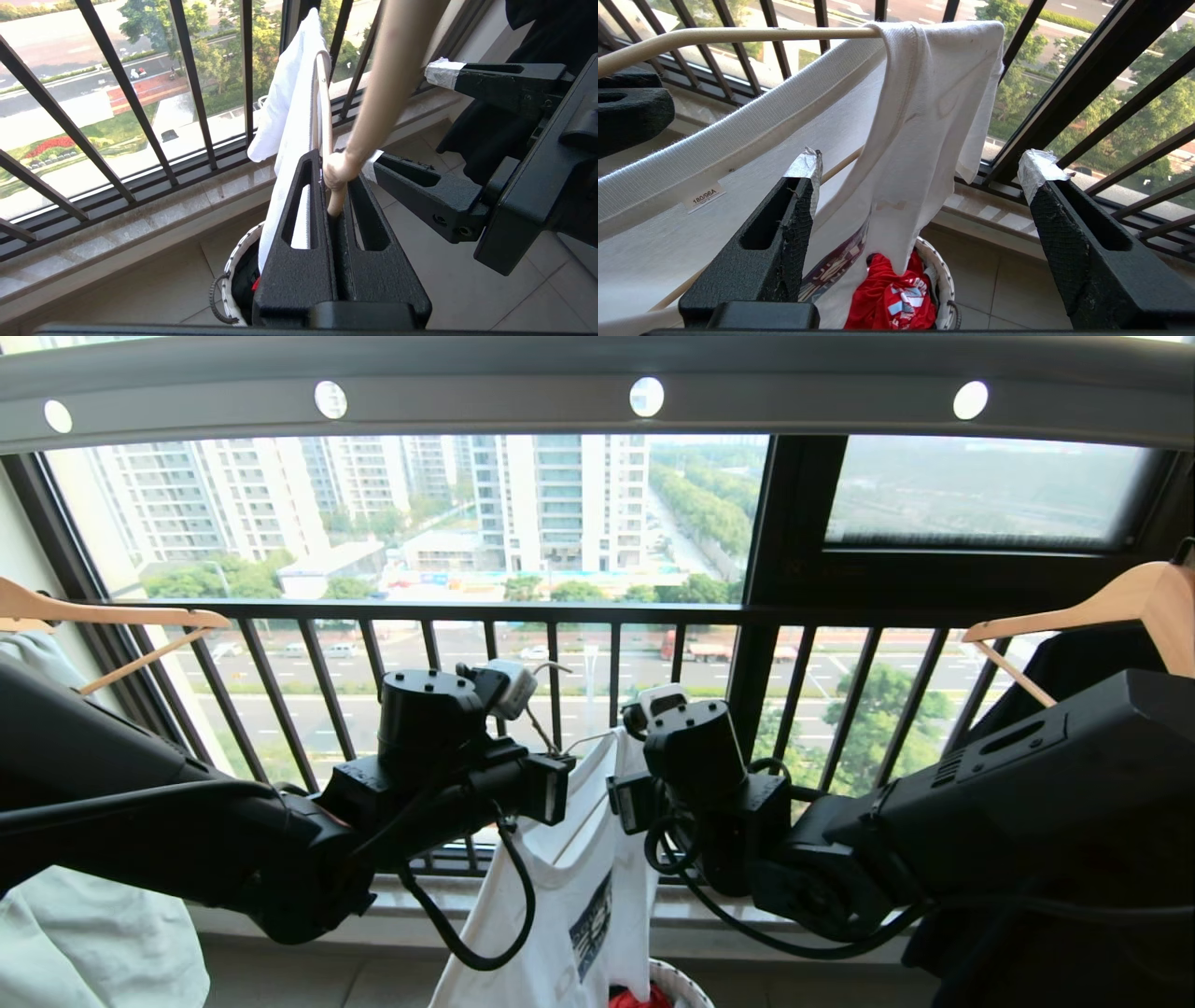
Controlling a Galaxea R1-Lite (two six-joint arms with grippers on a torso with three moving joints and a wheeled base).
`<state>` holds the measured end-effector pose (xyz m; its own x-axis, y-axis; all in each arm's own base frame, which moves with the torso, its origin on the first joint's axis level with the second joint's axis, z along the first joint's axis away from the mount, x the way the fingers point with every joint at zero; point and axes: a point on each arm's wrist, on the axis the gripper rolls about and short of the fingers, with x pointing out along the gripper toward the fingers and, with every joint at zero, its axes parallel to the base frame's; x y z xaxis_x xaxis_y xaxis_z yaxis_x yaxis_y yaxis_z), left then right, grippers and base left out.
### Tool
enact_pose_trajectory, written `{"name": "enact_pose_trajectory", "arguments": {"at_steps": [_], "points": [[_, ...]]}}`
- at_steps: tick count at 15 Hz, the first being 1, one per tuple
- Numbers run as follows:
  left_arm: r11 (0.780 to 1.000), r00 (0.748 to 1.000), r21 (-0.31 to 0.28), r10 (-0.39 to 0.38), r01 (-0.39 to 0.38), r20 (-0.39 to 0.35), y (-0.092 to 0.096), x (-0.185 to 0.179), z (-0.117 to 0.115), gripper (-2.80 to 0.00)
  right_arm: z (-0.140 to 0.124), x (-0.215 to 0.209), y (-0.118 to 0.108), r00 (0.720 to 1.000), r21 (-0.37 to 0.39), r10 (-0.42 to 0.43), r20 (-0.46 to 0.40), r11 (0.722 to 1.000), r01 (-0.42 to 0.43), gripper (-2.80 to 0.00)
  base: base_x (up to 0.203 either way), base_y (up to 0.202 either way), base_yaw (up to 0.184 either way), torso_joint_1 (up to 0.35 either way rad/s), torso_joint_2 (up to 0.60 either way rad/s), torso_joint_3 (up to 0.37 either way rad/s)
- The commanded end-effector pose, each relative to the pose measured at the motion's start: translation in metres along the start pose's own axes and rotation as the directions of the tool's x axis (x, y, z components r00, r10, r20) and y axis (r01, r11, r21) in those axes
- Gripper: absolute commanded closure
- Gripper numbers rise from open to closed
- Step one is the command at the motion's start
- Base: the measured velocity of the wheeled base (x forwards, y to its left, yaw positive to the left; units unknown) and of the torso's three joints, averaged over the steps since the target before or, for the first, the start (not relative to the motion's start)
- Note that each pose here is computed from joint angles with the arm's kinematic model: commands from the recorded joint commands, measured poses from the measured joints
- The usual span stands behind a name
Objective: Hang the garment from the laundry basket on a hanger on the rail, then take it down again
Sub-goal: Take the clothes off the clothes rack
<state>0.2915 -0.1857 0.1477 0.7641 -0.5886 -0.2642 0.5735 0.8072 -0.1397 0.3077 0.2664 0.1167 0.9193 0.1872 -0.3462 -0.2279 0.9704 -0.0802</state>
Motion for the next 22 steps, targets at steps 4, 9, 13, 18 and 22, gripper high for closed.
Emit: {"name": "enact_pose_trajectory", "arguments": {"at_steps": [4, 9, 13, 18, 22], "points": [[1.0, 1.0, 0.0, -0.005, 0.005, 0.009, -0.001, -0.002, 0.002, 0.0, -0.001, 0.006, 0.008, 1.0, 0.001, -0.012, 0.012, 1.0, 0.012, -2.8, 0.0, 0.0, 0.0, 0.0, 0.0, 0.0], [1.0, 0.999, 0.003, -0.01, 0.01, 0.047, -0.004, -0.012, 0.013, 0.0, -0.005, 0.022, 0.002, 0.996, 0.021, -0.073, 0.042, 0.997, 0.072, -2.8, 0.0, 0.0, 0.0, 0.0, 0.0, 0.0], [1.0, 0.998, 0.005, -0.014, 0.014, 0.063, -0.005, -0.018, 0.017, 0.0, 0.008, 0.031, -0.013, 0.988, 0.051, -0.132, 0.082, 0.99, 0.128, -2.8, 0.0, 0.0, 0.0, 0.0, 0.0, 0.0], [1.0, 0.999, 0.006, -0.02, 0.02, 0.042, -0.007, -0.013, 0.011, 0.0, 0.013, 0.042, -0.035, 0.978, 0.068, -0.188, 0.085, 0.981, 0.183, -2.8, 0.0, 0.0, 0.0, 0.0, 0.0, 0.0], [1.0, 0.999, 0.008, -0.024, 0.023, 0.042, -0.009, -0.015, 0.011, 0.0, 0.01, 0.05, -0.038, 0.977, 0.07, -0.199, 0.081, 0.979, 0.193, -2.8, 0.0, 0.0, 0.0, 0.0, 0.0, 0.0]]}}
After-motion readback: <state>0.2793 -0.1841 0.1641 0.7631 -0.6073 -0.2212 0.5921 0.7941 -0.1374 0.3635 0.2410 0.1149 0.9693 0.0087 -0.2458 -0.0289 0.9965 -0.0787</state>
